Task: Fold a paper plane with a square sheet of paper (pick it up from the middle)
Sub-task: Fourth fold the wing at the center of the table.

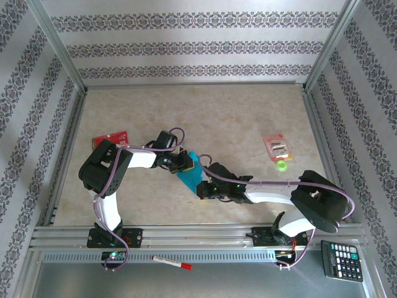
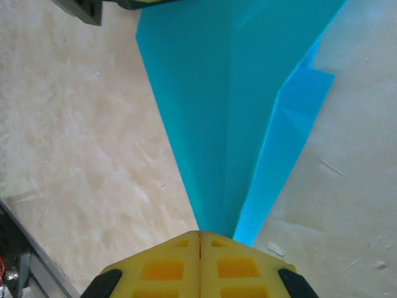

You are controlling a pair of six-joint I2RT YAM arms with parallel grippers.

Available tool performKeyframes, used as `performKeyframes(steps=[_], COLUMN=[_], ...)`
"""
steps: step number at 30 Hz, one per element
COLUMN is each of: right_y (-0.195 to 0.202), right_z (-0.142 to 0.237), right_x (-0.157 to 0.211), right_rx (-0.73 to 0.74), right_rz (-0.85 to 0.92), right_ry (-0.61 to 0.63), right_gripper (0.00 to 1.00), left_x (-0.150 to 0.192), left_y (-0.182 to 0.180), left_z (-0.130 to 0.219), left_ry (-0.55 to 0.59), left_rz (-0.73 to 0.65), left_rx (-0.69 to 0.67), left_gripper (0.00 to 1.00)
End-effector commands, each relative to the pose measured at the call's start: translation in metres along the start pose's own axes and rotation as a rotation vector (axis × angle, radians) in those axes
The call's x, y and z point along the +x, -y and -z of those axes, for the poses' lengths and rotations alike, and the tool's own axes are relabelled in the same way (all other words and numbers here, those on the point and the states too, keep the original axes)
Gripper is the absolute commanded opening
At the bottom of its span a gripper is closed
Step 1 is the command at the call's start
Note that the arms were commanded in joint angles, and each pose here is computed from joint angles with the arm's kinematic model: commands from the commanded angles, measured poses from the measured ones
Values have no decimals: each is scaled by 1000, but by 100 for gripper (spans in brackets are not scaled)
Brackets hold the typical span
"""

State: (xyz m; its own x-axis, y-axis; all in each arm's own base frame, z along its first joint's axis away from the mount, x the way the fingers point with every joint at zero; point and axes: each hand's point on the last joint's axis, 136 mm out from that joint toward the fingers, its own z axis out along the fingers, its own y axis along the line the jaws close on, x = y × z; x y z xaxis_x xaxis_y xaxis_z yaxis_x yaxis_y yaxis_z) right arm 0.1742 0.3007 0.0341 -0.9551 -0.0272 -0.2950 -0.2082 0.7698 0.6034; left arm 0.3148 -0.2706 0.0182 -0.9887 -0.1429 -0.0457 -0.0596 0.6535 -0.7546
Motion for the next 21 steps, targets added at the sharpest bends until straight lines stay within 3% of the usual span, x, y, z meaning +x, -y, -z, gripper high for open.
performKeyframes(steps=[1, 21], right_y=[3, 32], right_z=[-6, -12], right_x=[5, 26], right_rx=[12, 73], right_rz=[11, -26], right_ry=[-26, -71], right_gripper=[5, 4], left_x=[9, 10], left_y=[-37, -38], left_z=[4, 4], left_ry=[-11, -13], left_rz=[57, 59], left_rx=[-130, -135], left_gripper=[7, 7])
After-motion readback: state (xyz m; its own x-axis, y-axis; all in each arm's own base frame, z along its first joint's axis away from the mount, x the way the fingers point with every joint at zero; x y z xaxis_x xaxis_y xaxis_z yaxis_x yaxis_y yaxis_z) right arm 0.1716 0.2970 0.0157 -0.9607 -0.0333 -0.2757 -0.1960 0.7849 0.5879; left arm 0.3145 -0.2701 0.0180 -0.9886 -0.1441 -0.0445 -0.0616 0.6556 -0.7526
